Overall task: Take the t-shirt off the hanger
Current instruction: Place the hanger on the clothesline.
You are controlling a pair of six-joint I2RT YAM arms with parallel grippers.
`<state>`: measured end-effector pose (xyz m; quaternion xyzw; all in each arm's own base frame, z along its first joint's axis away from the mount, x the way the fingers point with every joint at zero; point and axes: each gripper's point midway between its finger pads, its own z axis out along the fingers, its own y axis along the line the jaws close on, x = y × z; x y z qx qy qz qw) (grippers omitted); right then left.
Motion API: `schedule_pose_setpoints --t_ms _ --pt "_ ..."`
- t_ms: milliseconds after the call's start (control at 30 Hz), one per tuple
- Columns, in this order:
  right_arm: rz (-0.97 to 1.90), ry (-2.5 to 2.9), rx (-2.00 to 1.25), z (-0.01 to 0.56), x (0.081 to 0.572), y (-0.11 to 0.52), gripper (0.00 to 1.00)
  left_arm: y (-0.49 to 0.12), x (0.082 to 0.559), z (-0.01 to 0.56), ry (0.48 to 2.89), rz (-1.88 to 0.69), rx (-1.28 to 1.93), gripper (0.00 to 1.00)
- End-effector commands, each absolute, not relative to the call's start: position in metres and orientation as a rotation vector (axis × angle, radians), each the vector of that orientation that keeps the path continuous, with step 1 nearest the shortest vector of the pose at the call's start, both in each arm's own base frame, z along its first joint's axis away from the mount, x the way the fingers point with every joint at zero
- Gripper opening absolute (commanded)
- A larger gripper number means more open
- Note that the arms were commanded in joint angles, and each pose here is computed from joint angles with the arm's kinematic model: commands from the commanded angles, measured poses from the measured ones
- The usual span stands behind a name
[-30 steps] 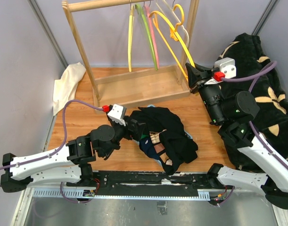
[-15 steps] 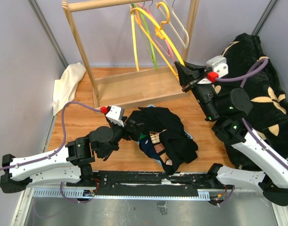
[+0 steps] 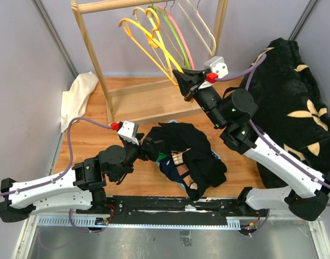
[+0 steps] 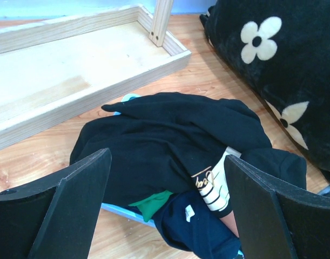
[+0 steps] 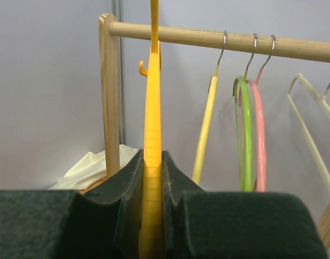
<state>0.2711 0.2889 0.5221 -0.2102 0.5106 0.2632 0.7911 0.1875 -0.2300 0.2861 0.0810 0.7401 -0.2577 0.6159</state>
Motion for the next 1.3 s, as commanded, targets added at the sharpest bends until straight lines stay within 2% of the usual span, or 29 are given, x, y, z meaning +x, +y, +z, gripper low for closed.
schedule_pose_setpoints --t_ms 0,267,467,800,1267 --pt "0.619 1.029 -0.381 0.552 0.266 0.291 0.01 -0.225 0.188 0.291 1.682 -0.617 0.134 0.90" --pt "0.553 1.093 -0.352 0.534 0.292 0.304 0.01 -0.227 0.188 0.293 1.683 -0.616 0.133 0.90" --pt "0.513 1.084 -0.333 0.543 0.316 0.321 0.01 -0.226 0.189 0.294 1.678 -0.611 0.131 0.90" --pt "0.537 1.087 -0.360 0.544 0.358 0.362 0.01 -0.213 0.188 0.297 1.664 -0.609 0.096 0.90" --pt "0.601 1.102 -0.359 0.535 0.405 0.379 0.01 -0.208 0.191 0.295 1.660 -0.586 0.071 0.90"
